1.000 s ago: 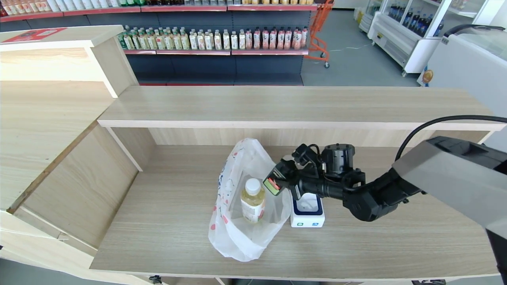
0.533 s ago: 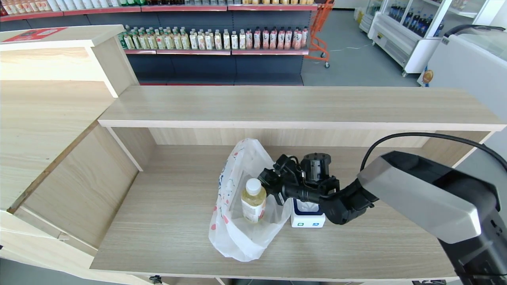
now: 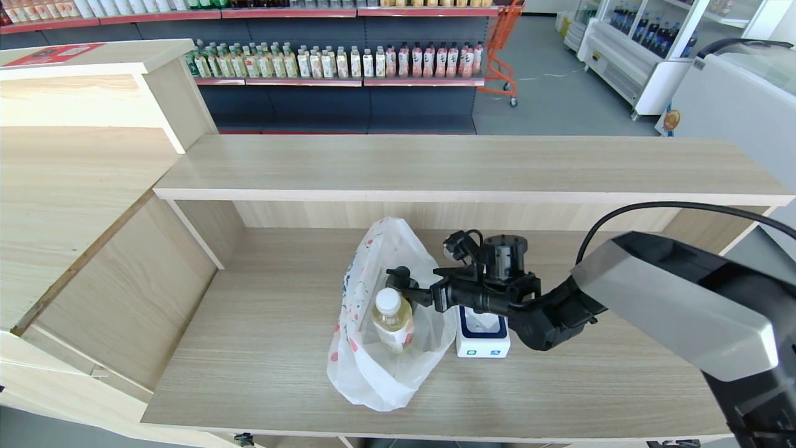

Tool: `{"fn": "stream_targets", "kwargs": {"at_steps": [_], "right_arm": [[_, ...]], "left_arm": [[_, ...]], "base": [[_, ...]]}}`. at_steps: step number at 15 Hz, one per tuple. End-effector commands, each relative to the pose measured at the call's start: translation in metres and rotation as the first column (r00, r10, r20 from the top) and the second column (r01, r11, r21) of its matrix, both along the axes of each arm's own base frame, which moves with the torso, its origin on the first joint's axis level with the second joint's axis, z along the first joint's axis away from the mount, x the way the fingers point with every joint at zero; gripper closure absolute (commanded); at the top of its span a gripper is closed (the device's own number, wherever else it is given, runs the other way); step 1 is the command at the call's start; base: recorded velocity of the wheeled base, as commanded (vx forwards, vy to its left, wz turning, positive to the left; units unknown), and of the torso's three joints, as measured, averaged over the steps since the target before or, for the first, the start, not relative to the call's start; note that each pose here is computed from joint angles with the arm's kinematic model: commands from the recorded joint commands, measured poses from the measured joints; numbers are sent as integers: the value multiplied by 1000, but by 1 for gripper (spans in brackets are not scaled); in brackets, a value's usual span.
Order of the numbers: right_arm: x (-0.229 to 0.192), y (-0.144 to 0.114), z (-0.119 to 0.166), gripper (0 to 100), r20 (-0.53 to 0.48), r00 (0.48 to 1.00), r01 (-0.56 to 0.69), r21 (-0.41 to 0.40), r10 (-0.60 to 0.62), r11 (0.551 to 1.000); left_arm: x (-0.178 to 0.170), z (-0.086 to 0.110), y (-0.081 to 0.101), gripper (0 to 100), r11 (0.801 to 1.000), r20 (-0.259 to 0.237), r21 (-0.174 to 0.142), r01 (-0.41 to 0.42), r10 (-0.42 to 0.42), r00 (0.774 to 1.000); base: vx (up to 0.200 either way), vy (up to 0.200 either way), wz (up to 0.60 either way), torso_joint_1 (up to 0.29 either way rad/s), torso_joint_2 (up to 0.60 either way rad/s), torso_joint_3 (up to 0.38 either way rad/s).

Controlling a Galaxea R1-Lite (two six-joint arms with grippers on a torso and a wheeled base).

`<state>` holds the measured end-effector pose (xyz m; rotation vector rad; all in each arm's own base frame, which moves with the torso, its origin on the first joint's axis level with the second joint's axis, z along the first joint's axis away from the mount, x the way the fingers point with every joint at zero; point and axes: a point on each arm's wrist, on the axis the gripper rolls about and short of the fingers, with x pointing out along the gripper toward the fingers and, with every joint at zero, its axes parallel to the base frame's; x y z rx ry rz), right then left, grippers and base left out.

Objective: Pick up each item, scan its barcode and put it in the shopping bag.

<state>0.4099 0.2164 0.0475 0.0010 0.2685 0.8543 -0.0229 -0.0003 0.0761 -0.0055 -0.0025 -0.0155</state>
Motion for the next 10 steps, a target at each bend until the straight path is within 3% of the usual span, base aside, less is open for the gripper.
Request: {"fn": "stream_targets", "kwargs": {"at_steps": [1, 5, 7, 8, 10], "right_arm": [[-14, -26, 41, 0, -43, 997, 62, 88, -58, 994], [-36, -62, 61, 0, -68, 991, 124, 93, -118, 988], [-56, -77, 85, 0, -105, 984, 160, 151, -145, 976], [-73, -90, 99, 0, -141, 976, 189, 170, -166, 967], [-112, -121, 118, 0, -197, 954, 257, 134, -228, 957]], "left_arm": [[0, 0, 0, 0, 1000, 1, -1, 0, 0, 1000], [0, 0, 0, 0, 1000, 1, -1, 0, 0, 1000], [0, 0, 0, 0, 1000, 1, -1, 0, 0, 1000], [0, 0, 0, 0, 1000, 1, -1, 1, -1, 1000], [0, 0, 0, 0, 1000, 1, -1, 0, 0, 1000]], "base": [[0, 0, 0, 0, 0, 0], [0, 0, 0, 0, 0, 0], [0, 0, 0, 0, 0, 0], [0, 0, 0, 0, 0, 0], [0, 0, 0, 0, 0, 0]]}}
